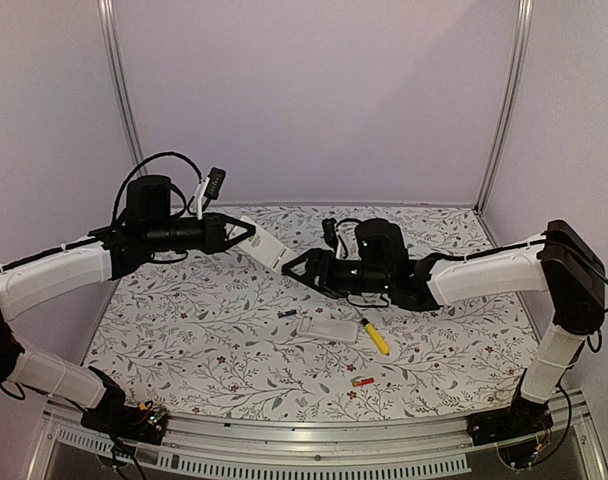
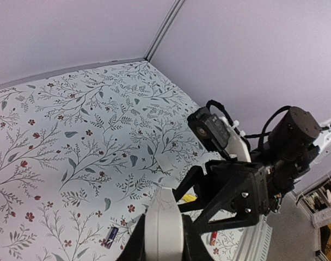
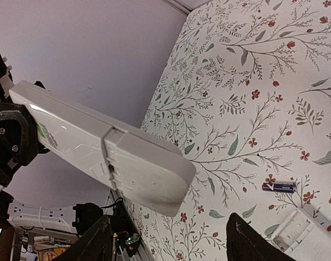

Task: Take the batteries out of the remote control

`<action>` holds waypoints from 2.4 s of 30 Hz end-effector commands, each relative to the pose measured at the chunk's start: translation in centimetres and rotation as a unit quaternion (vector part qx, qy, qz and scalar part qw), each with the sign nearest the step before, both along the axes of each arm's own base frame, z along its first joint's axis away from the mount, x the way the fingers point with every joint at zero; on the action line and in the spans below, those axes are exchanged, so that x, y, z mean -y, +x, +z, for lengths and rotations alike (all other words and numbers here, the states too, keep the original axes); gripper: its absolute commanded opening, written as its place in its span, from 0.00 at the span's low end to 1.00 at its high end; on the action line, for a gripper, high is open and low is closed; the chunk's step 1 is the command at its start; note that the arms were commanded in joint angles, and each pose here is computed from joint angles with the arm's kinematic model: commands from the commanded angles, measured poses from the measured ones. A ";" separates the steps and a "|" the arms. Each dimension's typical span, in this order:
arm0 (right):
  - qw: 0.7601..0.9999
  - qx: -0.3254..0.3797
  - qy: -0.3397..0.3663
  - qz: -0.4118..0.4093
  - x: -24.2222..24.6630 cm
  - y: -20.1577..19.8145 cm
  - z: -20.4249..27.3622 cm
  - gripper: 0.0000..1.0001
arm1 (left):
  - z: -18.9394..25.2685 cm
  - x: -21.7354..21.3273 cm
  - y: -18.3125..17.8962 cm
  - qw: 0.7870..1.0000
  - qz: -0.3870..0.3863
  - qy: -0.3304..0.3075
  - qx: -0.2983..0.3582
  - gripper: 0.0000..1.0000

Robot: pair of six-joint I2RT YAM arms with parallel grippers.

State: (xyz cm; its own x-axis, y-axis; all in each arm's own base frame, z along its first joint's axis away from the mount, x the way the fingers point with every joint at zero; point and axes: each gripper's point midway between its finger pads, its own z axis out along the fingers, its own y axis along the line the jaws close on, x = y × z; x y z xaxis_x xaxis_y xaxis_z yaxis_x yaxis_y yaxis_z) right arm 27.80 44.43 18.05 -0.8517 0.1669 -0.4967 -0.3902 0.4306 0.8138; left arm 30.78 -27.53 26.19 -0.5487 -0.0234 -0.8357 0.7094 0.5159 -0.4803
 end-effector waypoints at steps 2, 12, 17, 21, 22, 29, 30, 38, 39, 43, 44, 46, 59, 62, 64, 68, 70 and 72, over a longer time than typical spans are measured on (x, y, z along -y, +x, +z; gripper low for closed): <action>1.000 -0.011 0.000 -0.005 -1.0 0.5 -0.1 0.69 | 2.0 0.4 -0.6 1.000 -0.006 -0.010 0.023 0.00; 1.000 -0.021 -0.003 -0.006 -1.7 0.7 -0.9 0.65 | 2.0 0.6 -0.8 1.000 -0.008 -0.010 0.023 0.00; 1.000 -0.020 -0.003 -0.003 -2.1 0.8 -0.9 0.64 | 1.9 0.7 -0.7 1.000 -0.009 -0.009 0.022 0.00; 1.000 -0.022 -0.004 -0.003 -2.2 0.9 -1.1 0.64 | 1.8 0.8 -0.8 1.000 -0.011 -0.008 0.021 0.00; 1.000 -0.021 -0.003 -0.005 -2.2 1.0 -1.1 0.64 | 1.8 0.8 -0.8 1.000 -0.011 -0.008 0.021 0.00; 1.000 -0.024 -0.005 -0.011 -2.3 1.3 -1.4 0.61 | 1.9 1.0 -1.0 1.000 -0.017 -0.009 0.022 0.00; 1.000 -0.025 -0.005 -0.012 -2.4 1.4 -1.5 0.61 | 1.9 1.0 -1.1 1.000 -0.019 -0.010 0.021 0.00; 1.000 -0.026 -0.004 -0.008 -3.1 1.7 -1.7 0.59 | 1.7 1.5 -1.3 0.999 -0.030 -0.010 0.018 0.00; 1.000 -0.026 -0.004 -0.008 -3.1 1.7 -1.8 0.58 | 1.6 1.5 -1.3 0.999 -0.030 -0.009 0.018 0.00; 1.000 -0.029 -0.004 -0.010 -3.2 1.8 -2.0 0.58 | 1.6 1.6 -1.4 0.999 -0.034 -0.009 0.017 0.00; 1.000 -0.028 -0.003 -0.010 -3.2 1.8 -1.9 0.58 | 1.6 1.6 -1.4 0.999 -0.035 -0.010 0.016 0.00; 1.000 -0.028 -0.002 -0.011 -3.3 1.9 -1.9 0.57 | 1.6 1.7 -1.5 0.999 -0.037 -0.010 0.016 0.00; 1.000 -0.023 0.005 -0.020 -3.5 2.5 -1.5 0.49 | 1.3 2.3 -1.8 0.998 -0.054 -0.010 0.010 0.00; 1.000 -0.023 0.005 -0.021 -3.5 2.6 -1.6 0.43 | 1.3 2.3 -1.9 0.998 -0.053 -0.009 0.011 0.00; 0.999 -0.024 0.004 -0.021 -3.5 2.6 -1.7 0.41 | 1.4 2.3 -1.9 0.999 -0.051 -0.007 0.013 0.00; 0.999 -0.028 0.000 -0.022 -3.2 2.5 -2.1 0.35 | 1.7 1.8 -1.6 0.999 -0.034 0.001 0.022 0.00; 0.999 -0.030 -0.003 -0.025 -3.0 2.5 -2.4 0.33 | 1.9 1.3 -1.3 0.999 -0.019 0.005 0.029 0.00; 0.999 -0.034 -0.007 -0.027 -2.6 2.4 -2.8 0.33 | 2.3 0.9 -1.1 0.999 -0.006 0.007 0.037 0.00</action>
